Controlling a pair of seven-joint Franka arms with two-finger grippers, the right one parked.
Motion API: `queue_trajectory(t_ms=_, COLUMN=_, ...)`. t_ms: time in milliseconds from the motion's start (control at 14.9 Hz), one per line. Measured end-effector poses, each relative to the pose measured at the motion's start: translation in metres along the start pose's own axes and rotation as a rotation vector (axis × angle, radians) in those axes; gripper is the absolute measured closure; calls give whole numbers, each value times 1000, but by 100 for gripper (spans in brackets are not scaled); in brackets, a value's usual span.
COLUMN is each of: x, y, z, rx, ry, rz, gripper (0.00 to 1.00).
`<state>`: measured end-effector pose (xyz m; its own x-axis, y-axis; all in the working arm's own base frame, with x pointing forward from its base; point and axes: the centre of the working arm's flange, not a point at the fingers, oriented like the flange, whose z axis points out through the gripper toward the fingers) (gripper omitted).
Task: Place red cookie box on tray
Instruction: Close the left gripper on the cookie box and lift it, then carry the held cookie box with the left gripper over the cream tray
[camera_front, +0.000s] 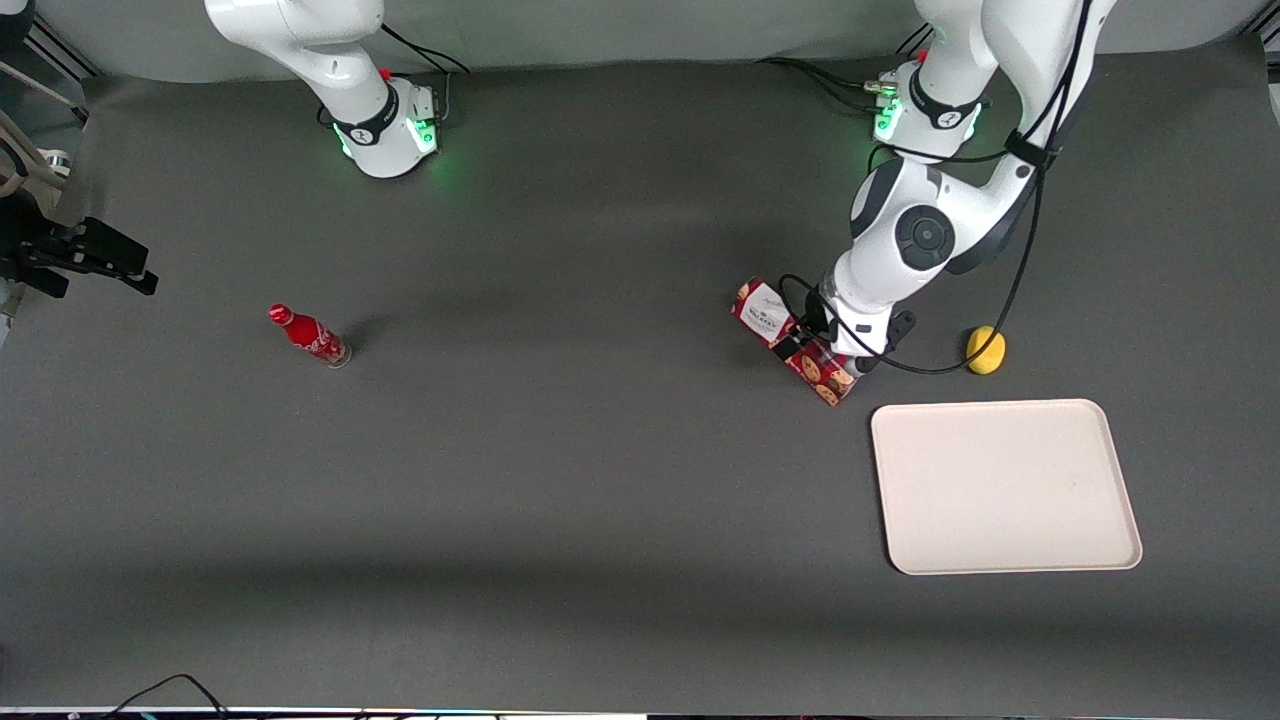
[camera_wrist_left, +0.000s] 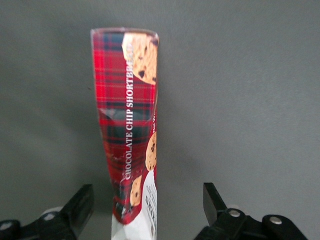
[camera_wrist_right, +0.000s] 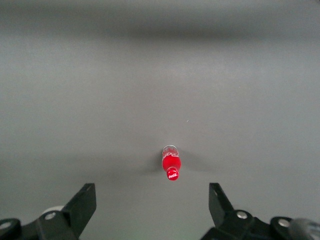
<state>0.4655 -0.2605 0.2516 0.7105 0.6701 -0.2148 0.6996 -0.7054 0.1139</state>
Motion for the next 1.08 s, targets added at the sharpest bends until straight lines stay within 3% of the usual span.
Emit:
queue_trajectory(t_ms=404, x=-1, y=-2, z=33, rx=-1, ry=-38, rz=-13, gripper=9)
queue_trajectory(t_ms=942, x=3, y=-4, z=36, rx=2, ry=-41, rz=-21, gripper=92)
queue_trajectory(t_ms=1077, x=3, y=-3, z=36, rx=1, ry=-40, rz=-22, gripper=94)
